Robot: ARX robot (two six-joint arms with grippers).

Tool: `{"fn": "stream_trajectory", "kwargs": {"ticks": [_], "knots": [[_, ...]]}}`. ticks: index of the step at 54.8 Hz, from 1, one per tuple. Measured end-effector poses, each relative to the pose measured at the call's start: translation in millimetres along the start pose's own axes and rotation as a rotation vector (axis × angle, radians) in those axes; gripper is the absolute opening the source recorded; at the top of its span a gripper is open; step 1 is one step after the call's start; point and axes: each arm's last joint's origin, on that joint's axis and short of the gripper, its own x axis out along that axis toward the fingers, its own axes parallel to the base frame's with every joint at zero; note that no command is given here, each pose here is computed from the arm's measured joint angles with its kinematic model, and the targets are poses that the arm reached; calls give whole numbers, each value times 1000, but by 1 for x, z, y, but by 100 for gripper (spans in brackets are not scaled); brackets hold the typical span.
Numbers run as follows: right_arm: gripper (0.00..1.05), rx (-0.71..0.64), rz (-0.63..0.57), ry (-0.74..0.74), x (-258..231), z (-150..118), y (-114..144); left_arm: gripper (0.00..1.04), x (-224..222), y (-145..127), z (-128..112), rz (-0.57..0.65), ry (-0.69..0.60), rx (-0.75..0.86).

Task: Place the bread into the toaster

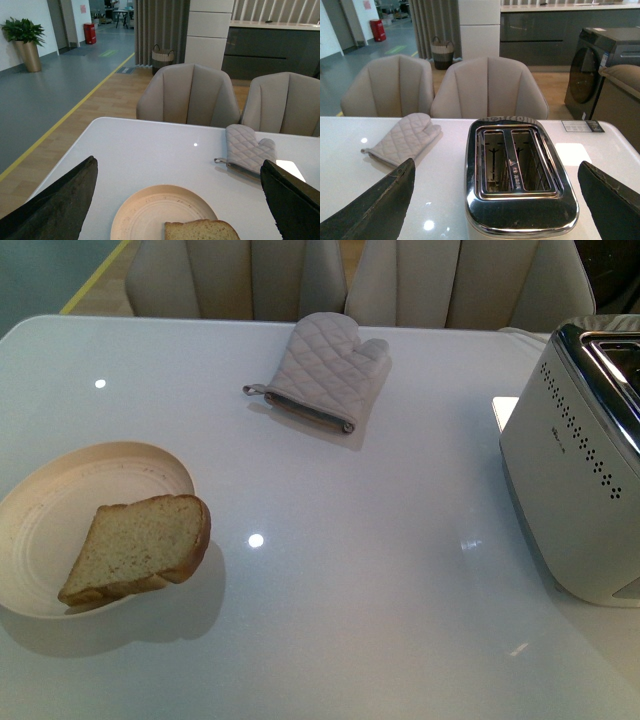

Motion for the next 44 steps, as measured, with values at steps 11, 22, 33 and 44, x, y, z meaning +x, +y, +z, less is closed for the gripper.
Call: {"fn": "stream_trajectory", "kwargs": {"ticks": [11, 22, 33, 44], "knots": [[96, 0, 0, 0, 0, 0, 0, 97, 0, 0, 0, 0, 0, 0], [96, 0, 0, 0, 0, 0, 0, 97, 0, 0, 0, 0, 0, 0], [96, 0, 0, 0, 0, 0, 0, 97, 0, 0, 0, 0, 0, 0], [96, 0, 0, 0, 0, 0, 0, 97, 0, 0, 0, 0, 0, 0]]}}
